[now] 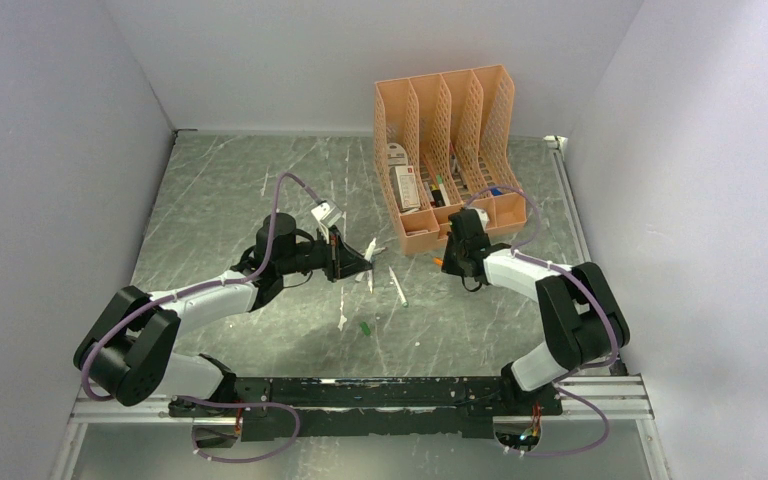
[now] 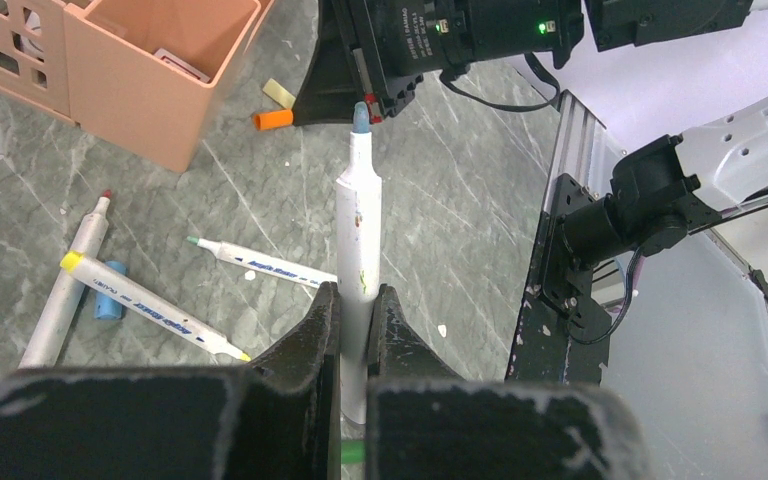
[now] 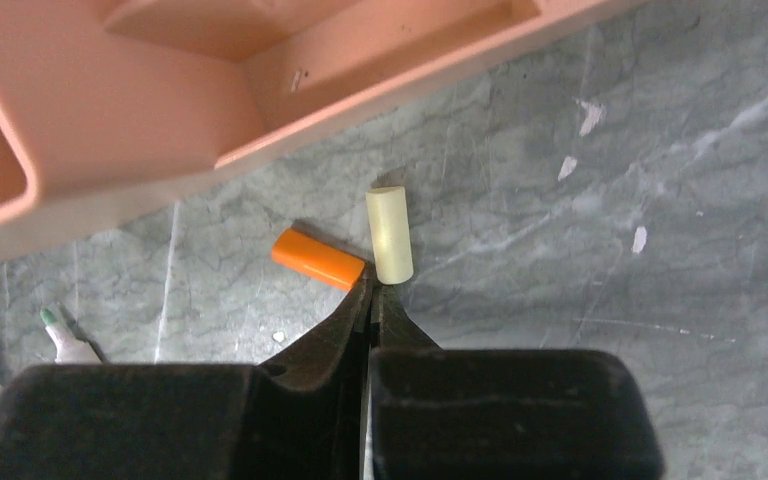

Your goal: Insert the pens into the pen caps

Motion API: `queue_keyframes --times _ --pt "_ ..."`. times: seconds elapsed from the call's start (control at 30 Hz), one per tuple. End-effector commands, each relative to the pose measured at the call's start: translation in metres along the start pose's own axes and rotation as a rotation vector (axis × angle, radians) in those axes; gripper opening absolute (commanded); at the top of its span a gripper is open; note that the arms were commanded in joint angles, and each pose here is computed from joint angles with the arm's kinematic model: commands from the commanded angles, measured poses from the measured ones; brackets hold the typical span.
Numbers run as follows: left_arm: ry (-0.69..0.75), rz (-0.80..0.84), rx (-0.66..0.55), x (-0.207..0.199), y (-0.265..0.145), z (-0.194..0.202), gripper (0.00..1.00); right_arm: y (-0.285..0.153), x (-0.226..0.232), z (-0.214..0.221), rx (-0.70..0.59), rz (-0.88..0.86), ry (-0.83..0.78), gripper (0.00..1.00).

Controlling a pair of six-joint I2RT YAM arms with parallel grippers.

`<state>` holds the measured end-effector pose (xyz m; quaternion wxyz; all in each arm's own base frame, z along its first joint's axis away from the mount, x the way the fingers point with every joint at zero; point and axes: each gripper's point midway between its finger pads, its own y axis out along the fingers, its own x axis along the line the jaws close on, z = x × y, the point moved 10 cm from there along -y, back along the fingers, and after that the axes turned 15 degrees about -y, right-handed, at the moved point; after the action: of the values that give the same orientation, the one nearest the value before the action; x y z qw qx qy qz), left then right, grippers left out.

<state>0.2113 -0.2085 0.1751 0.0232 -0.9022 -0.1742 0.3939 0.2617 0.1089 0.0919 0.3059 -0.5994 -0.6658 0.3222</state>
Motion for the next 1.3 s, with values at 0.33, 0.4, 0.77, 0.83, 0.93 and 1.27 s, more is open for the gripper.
queue_keyframes --times 0.33,0.4,0.77,0.83,0.93,1.27 --pt "0.018 -0.026 -0.007 0.001 -0.003 0.001 0.07 0.011 0.000 -0.026 -0.058 0.024 -0.015 0.06" --pt "0.016 -0.026 -0.010 0.001 -0.004 0.002 0.07 0.002 0.001 -0.027 -0.095 0.047 -0.012 0.17" --pt "0.011 -0.019 -0.008 0.002 -0.001 0.001 0.07 -0.002 0.028 -0.015 -0.105 -0.004 -0.057 0.56" --pt "0.010 -0.024 -0.007 0.002 -0.002 0.001 0.07 0.001 0.033 -0.015 -0.095 0.001 -0.058 0.56" --pt "0.012 -0.031 -0.010 0.001 -0.004 0.001 0.07 0.006 0.036 -0.015 -0.090 0.014 -0.042 0.55" --pt "0.009 -0.036 -0.009 0.000 -0.007 0.004 0.07 0.019 0.034 -0.020 -0.085 0.084 -0.068 0.55"
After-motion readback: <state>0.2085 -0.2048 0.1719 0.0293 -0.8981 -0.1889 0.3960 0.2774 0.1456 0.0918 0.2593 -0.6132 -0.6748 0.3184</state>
